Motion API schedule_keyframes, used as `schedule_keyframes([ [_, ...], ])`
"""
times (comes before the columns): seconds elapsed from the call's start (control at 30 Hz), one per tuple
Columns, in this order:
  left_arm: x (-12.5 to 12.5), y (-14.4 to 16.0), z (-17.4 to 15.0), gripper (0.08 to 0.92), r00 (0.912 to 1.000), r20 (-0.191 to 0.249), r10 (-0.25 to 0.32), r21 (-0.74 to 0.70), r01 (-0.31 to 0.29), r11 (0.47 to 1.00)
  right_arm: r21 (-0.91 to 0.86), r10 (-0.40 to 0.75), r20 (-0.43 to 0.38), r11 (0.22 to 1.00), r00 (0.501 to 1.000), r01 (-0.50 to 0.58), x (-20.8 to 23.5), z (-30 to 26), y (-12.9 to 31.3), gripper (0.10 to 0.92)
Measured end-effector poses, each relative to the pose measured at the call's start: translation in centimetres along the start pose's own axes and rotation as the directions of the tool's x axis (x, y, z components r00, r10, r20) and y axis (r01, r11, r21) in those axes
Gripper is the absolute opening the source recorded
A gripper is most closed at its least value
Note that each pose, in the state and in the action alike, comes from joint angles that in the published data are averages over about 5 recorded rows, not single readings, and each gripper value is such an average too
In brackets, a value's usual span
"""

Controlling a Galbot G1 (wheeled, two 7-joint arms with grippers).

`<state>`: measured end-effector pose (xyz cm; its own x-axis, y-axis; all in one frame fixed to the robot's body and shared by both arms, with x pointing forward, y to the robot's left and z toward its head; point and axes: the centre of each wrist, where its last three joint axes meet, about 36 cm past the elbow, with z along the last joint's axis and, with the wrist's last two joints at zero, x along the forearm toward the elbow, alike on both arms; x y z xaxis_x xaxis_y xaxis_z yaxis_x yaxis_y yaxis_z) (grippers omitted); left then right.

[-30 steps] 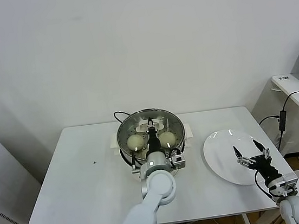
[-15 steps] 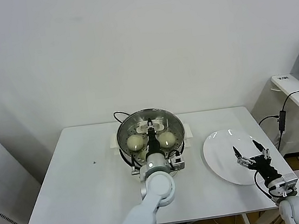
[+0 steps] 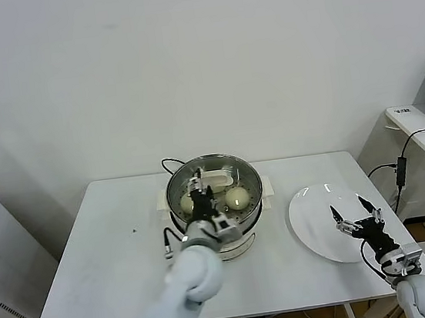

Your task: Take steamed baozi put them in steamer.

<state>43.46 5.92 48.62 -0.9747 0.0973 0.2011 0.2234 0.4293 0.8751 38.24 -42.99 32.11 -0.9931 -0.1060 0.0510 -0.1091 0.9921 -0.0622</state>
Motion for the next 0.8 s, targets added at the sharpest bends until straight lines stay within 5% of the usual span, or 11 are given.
schedule_keyframes([
  [0.2,1.8,4.8,3.7,0.809,0.9889,0.104,0.106,0.291,-0.132,0.947,-0.033,0.012,0.000,0.999,1.000,-0.012,-0.5,-0.5,0.2,0.823],
  [0.37,2.3,8.2,8.2,0.822,0.9814,0.181,0.063,0.514,-0.149,0.845,-0.070,0.041,0.002,0.997,0.999,-0.041,-0.7,-0.8,-0.2,0.823],
  [0.57,2.3,10.4,14.8,0.823,0.9816,0.191,0.006,0.726,-0.145,0.673,-0.112,0.047,0.013,0.993,0.999,-0.045,-1.1,-0.9,0.0,0.823],
  [0.8,2.1,9.5,21.1,0.823,0.9892,0.145,-0.020,0.839,-0.112,0.533,-0.127,0.042,0.019,0.991,0.999,-0.039,-1.4,-1.1,0.5,0.823],
])
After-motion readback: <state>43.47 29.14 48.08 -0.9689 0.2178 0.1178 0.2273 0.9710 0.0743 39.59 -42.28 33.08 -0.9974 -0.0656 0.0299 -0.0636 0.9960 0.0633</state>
